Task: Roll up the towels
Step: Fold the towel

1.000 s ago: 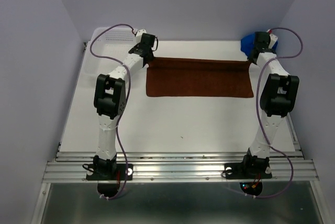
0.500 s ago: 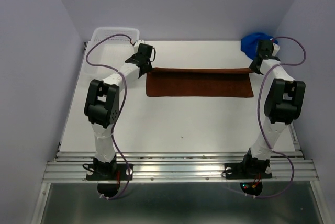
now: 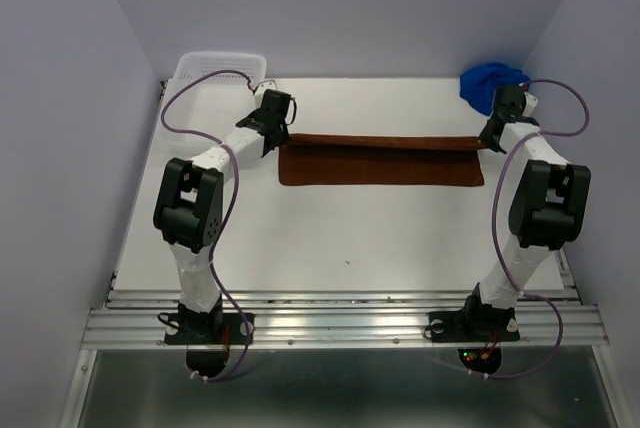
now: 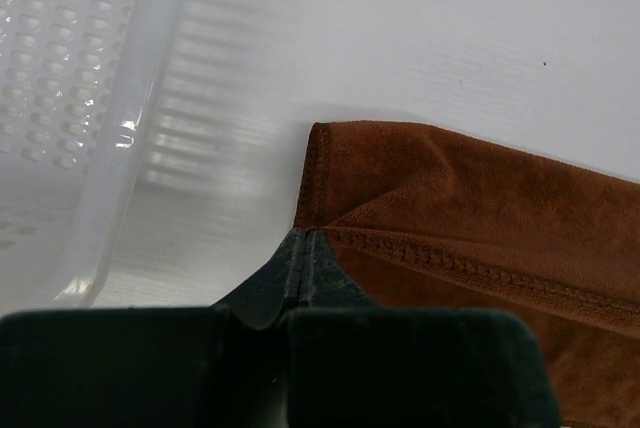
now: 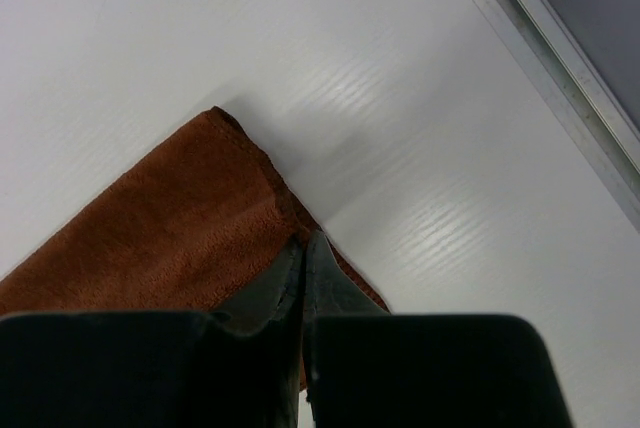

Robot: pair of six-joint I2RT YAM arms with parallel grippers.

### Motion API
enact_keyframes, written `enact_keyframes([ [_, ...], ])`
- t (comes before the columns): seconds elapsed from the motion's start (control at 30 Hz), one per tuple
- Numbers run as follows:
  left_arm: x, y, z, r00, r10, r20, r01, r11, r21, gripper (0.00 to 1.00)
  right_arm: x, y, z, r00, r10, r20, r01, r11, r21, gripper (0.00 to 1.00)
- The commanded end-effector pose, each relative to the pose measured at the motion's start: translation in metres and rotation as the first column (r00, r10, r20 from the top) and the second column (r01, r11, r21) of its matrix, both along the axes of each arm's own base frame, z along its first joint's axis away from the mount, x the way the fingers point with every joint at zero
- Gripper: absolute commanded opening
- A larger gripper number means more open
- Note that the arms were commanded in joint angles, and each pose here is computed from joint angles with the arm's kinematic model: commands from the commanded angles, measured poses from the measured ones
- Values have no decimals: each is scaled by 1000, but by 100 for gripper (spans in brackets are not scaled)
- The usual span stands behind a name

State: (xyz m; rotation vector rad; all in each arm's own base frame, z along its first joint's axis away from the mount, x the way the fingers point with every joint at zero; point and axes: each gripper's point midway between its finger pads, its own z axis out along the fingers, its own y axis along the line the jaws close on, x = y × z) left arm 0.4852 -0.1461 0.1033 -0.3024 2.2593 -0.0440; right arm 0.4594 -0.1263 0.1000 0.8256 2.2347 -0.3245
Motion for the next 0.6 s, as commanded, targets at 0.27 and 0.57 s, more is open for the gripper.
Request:
enact_keyframes([
  [0.27, -15, 16, 38, 996, -22, 84, 11, 990, 137, 0, -14, -35, 39, 994, -81, 77, 87, 993, -76, 1],
  [0.57, -31, 20, 14, 999, -35, 30, 30, 988, 154, 0, -25, -32, 29, 997, -67, 38, 70, 995, -76, 1],
])
